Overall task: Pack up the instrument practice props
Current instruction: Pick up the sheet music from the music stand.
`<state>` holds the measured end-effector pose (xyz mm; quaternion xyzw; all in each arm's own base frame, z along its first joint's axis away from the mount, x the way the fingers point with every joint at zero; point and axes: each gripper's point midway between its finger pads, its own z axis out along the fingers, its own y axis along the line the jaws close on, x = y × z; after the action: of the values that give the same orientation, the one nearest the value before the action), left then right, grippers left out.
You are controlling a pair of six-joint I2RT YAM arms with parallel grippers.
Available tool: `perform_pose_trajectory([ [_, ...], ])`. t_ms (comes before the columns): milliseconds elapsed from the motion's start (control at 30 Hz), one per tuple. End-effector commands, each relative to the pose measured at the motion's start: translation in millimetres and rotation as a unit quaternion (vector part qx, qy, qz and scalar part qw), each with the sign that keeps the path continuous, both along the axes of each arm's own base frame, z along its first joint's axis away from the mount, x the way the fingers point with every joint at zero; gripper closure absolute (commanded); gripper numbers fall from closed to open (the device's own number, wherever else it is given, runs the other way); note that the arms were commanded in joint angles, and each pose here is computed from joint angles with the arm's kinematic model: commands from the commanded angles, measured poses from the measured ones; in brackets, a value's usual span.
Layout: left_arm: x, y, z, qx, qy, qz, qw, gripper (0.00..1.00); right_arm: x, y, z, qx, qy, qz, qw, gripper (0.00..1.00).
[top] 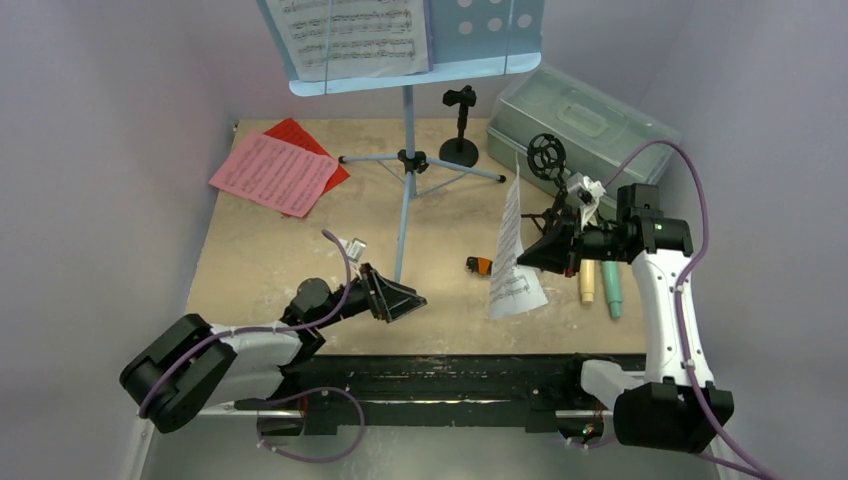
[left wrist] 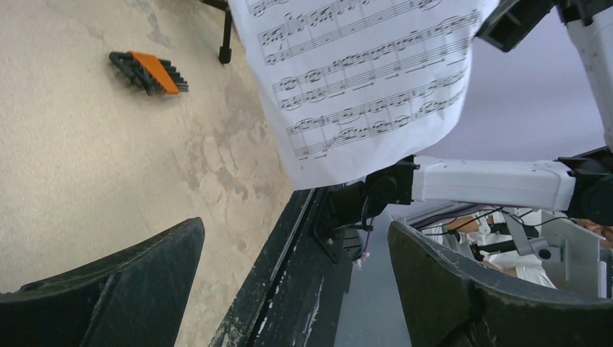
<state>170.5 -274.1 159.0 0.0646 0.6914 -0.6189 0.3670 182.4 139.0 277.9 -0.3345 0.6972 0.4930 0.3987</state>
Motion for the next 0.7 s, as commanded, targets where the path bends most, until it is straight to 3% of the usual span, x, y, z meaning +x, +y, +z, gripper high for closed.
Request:
perform_pose_trajectory([
  [0, -1, -6, 24, -0.057, -0.038, 0.008, 0.998, 0.01, -7, 15, 29, 0.043, -0.027, 0.049, 0.998, 1.0],
  [333, -5, -19, 50, -0.181, 0.048, -0.022, 0.982, 0.01, -26, 32, 57, 0.092, -0.043, 0.103, 0.989, 1.0],
  [667, -4, -31, 75, -0.205, 0.014, -0.03, 0.978, 0.0, -42, 33, 40, 0.11, -0.024, 0.111, 0.987, 1.0],
])
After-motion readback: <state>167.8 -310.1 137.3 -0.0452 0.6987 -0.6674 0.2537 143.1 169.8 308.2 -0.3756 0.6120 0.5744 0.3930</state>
